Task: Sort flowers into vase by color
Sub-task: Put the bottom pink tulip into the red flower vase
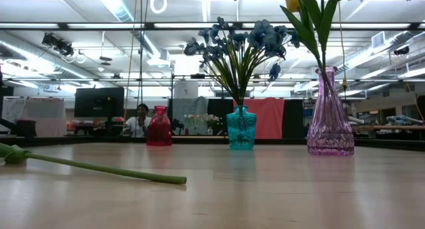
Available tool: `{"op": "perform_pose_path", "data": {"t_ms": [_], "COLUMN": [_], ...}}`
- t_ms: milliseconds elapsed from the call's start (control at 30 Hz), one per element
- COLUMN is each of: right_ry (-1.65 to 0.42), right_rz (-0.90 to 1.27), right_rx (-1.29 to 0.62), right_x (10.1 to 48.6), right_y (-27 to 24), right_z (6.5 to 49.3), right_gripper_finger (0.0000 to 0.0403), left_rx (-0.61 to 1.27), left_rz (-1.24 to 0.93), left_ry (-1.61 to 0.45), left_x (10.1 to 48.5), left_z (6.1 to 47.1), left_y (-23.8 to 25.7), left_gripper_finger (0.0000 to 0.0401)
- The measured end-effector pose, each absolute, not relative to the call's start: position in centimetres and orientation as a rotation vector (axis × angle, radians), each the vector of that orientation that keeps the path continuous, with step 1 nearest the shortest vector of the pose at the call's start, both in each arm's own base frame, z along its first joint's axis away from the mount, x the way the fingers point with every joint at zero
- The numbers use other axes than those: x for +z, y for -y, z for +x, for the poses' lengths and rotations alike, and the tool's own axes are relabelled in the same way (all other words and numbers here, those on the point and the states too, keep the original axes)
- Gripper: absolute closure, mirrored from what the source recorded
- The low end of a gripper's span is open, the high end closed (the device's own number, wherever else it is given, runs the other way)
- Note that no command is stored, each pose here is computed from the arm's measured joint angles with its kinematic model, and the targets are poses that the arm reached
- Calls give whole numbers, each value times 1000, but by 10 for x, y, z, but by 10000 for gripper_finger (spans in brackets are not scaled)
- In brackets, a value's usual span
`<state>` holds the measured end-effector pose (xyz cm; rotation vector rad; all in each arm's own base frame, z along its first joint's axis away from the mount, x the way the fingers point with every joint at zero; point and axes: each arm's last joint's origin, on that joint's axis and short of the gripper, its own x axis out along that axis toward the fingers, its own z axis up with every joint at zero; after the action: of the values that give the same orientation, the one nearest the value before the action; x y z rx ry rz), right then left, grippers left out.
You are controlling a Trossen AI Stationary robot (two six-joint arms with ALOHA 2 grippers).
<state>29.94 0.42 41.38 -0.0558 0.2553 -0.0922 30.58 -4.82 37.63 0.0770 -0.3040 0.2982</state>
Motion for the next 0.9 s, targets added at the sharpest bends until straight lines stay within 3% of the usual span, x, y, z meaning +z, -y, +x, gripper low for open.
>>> {"op": "perform_pose_path", "data": {"t_ms": [467, 900], "right_ry": [-210, -134], "right_rz": [-89, -123], "right_rx": [-86, -119], "right_x": [398, 418], "right_y": [-19, -24], "right_z": [303, 283], "right_gripper_finger": [396, 396], "left_rx": [330, 319], "left_rz": [75, 86], "left_ry": [307, 249], "left_x": [382, 376], "left_z": [306, 307], "left_y": [47, 51], "left_gripper_finger": [254, 254]}}
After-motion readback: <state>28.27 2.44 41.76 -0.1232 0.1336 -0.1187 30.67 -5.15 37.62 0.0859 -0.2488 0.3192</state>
